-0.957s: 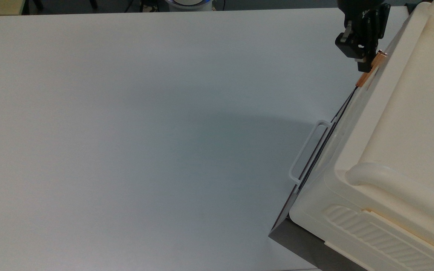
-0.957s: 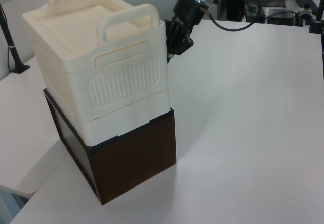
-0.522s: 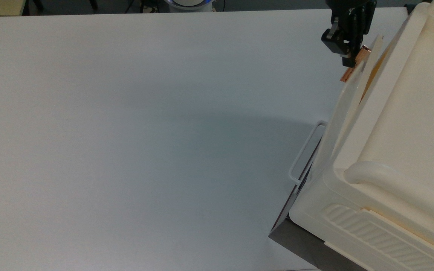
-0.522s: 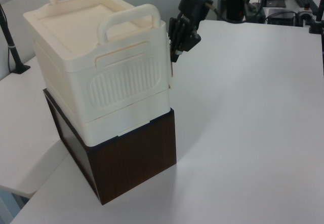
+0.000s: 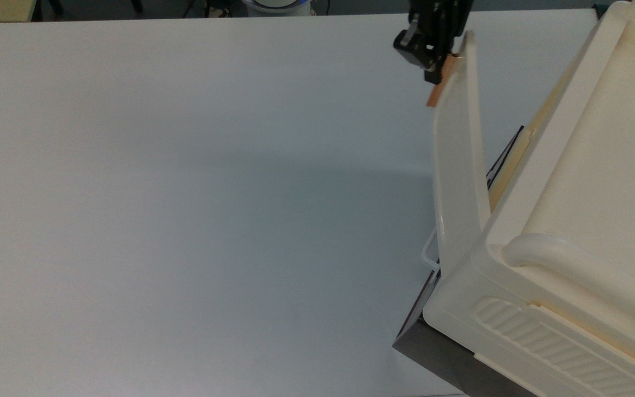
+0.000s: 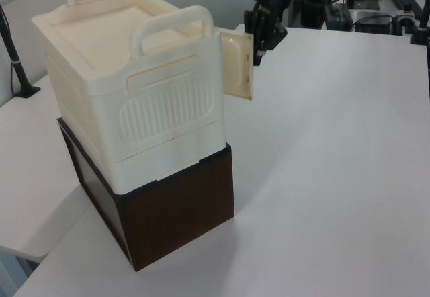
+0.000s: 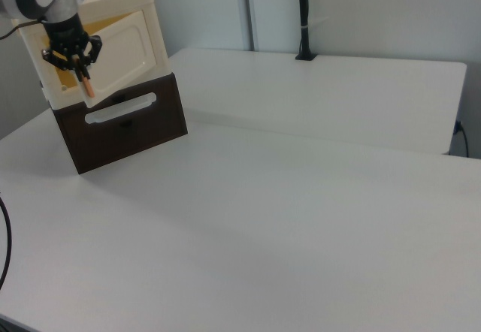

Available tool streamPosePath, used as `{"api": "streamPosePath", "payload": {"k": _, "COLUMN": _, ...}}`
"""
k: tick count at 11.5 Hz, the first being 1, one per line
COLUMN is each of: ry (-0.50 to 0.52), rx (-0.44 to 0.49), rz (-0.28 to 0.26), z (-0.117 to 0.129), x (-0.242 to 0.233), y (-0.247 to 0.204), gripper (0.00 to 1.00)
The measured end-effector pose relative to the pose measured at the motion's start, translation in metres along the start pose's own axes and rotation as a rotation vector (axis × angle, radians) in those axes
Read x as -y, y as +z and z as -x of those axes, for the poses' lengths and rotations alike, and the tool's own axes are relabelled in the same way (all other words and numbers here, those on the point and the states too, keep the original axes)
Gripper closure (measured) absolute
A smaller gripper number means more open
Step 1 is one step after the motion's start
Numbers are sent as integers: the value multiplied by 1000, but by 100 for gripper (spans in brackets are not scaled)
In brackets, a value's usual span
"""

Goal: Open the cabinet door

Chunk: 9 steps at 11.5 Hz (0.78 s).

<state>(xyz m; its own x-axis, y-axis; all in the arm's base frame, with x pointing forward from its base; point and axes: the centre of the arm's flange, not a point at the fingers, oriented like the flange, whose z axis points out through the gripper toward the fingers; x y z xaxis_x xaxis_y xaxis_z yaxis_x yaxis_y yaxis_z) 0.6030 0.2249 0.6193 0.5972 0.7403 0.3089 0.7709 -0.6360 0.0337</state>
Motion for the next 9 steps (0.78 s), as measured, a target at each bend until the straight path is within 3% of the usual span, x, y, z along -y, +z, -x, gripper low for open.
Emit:
{"api": "streamPosePath", "payload": {"k": 2, "ry": 36, "rx": 82, "rz": -21, "z": 36, "x": -33, "y": -6, "gripper": 81}}
{"api": "streamPosePath", "payload": {"k": 4, "ry": 115, "rx": 170, "rz": -52, "z": 82, "x": -67, "y": -6, "gripper": 55}}
{"api": "streamPosePath", "payload": {"k": 6, "ry": 163, "rx": 187, "rz": -38, "z": 123, "x": -106, "y": -22, "gripper": 26}}
{"api": "streamPosePath", "payload": {"k": 7, "ry": 194, "rx": 186, "rz": -23, "z": 142, "x": -124, "y": -31, "gripper": 25}}
{"api": "streamPosePath", "payload": {"k": 9, "ry": 240, "rx": 187, "rz": -5, "z": 165, "x": -144, "y": -40, "gripper": 1}}
